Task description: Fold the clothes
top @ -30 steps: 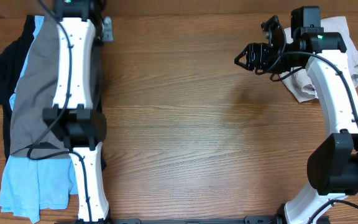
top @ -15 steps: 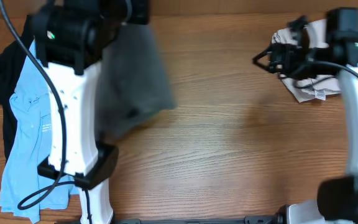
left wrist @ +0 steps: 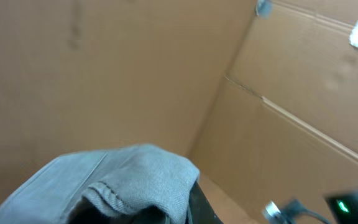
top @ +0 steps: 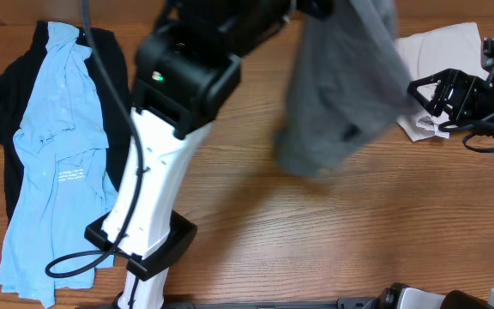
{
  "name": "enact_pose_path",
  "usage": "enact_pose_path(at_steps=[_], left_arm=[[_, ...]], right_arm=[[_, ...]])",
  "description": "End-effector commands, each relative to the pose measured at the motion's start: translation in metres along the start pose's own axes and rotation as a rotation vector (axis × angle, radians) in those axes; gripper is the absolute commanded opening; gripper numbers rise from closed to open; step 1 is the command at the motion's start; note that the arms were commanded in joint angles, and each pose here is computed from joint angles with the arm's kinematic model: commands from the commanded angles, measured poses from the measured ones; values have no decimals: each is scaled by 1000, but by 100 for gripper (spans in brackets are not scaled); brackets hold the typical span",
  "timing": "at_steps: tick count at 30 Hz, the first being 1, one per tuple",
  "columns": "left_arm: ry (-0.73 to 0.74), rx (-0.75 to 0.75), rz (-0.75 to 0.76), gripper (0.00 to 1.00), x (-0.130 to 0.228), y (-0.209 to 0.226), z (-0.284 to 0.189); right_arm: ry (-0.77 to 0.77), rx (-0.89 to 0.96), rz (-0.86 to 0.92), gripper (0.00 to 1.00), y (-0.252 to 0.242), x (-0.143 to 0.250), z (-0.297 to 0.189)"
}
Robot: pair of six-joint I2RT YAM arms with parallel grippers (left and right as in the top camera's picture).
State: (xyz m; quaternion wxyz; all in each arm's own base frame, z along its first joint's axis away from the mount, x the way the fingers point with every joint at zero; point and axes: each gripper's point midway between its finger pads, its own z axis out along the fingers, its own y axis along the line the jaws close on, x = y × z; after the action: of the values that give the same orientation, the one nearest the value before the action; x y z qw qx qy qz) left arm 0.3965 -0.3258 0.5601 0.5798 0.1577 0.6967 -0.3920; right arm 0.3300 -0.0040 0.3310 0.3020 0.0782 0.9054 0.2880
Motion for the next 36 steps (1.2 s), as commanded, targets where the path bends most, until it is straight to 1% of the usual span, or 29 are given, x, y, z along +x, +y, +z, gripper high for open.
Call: enact_pose_path(at_steps=[1,3,7,10,12,13,17,19,23,25,27,31,33,36], left_arm=[[103,-34,-33,6,29,9,6],[218,-194,-49,7,58,46,-4],[360,-526,-43,10,91,119,-40],[453,-691,-2,11,107,161,-63],[526,-763,25,12,120,182,-74],[557,-783,32,13,126,189,-77],[699,-840,32,27,159,220,-84],[749,-860,26,31,172,231,-87],[868,-874,32,34,204,244,-91],[894,-879,29,36,211,246,-93],[903,-883,26,40,214,249,-93],[894,-895,14,48,213,257,-94],[882,-896,-5,50,213,265,-94],[863,-845,-54,53,214,278,-89]], right_arm=[[-17,40,-18,87,-4,-3,-6],[-19,47,-19,90,-5,-4,-6],[-23,47,-22,91,-6,-6,-5],[-18,47,-18,91,-8,-7,-2],[-2,45,-9,91,-10,-6,3],[5,45,-4,91,-11,-5,5],[47,35,7,91,-16,1,19],[63,31,9,91,-18,4,27],[102,20,11,91,-20,9,42],[118,21,5,91,-20,11,49],[130,35,-8,91,-20,12,54],[140,57,-52,91,-16,11,67],[137,69,-89,91,-11,9,74],[120,80,-152,92,-2,4,84]])
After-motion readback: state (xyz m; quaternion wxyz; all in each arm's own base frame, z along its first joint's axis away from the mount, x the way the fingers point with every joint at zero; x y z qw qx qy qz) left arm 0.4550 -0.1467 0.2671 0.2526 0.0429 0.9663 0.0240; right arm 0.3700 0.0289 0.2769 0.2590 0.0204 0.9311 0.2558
